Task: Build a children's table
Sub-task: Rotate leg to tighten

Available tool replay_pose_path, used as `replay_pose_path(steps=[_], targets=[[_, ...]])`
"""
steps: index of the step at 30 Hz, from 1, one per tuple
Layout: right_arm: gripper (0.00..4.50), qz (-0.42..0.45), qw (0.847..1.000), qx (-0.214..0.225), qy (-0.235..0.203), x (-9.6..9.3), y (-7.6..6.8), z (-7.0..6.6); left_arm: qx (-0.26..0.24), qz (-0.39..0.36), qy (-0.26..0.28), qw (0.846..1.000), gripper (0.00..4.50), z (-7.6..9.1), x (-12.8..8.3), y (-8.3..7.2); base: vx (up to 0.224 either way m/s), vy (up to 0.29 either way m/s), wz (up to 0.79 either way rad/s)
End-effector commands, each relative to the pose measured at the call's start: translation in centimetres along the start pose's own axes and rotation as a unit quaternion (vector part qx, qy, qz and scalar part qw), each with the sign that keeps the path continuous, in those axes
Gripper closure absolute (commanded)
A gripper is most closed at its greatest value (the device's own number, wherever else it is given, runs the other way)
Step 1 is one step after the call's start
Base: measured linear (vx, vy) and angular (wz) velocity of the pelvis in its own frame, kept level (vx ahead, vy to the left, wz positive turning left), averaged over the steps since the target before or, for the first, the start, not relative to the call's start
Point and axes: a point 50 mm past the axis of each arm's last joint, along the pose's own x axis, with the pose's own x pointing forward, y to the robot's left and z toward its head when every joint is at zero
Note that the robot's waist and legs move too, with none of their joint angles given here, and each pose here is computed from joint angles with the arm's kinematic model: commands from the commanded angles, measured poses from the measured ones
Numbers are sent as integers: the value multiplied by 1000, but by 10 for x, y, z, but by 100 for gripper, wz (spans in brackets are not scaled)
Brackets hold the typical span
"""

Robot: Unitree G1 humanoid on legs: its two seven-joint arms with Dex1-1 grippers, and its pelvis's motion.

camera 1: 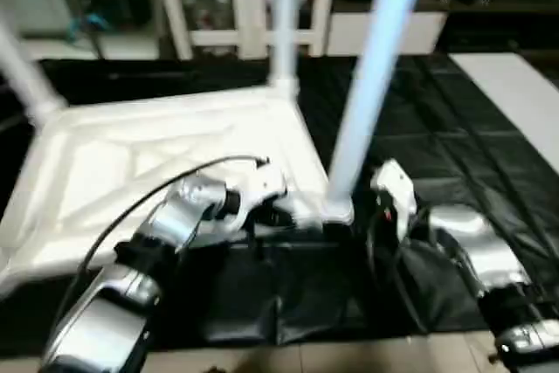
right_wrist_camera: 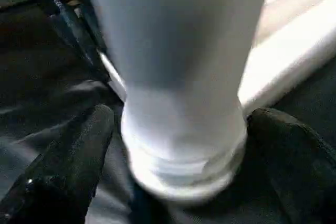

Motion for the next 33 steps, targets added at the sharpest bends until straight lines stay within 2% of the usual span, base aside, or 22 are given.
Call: replay_pose_path(steps=[1,11,12,14,16,20,22,26,33], targets=[[10,41,999,-17,6,-6,6,5,-21,-74,51,996,450,-16,10,-17,0,0,0],[10,78,997,-20,17,-8,11,4,-20,-79,55,995,450,-16,8,-18,0,0,0],[36,78,997,-20,17,-8,11,4,-20,-79,55,995,450,-16,8,-18,0,0,0],[45,76,997,-20,13,-8,10,5,-19,-78,55,995,450,-17,8,-18,0,0,0],[78,78,997,-19,10,-8,11,6,-20,-79,57,995,450,-16,7,-19,0,0,0],[96,79,997,-19,9,-7,12,6,-20,-79,58,995,450,-16,7,-19,0,0,0],[128,80,997,-18,9,-7,12,6,-20,-78,58,995,450,-16,7,-20,0,0,0],[155,78,997,-19,9,-6,11,5,-20,-77,58,995,450,-16,7,-20,0,0,0],[174,73,997,-17,13,-5,11,3,-21,-73,57,995,450,-15,8,-19,0,0,0]])
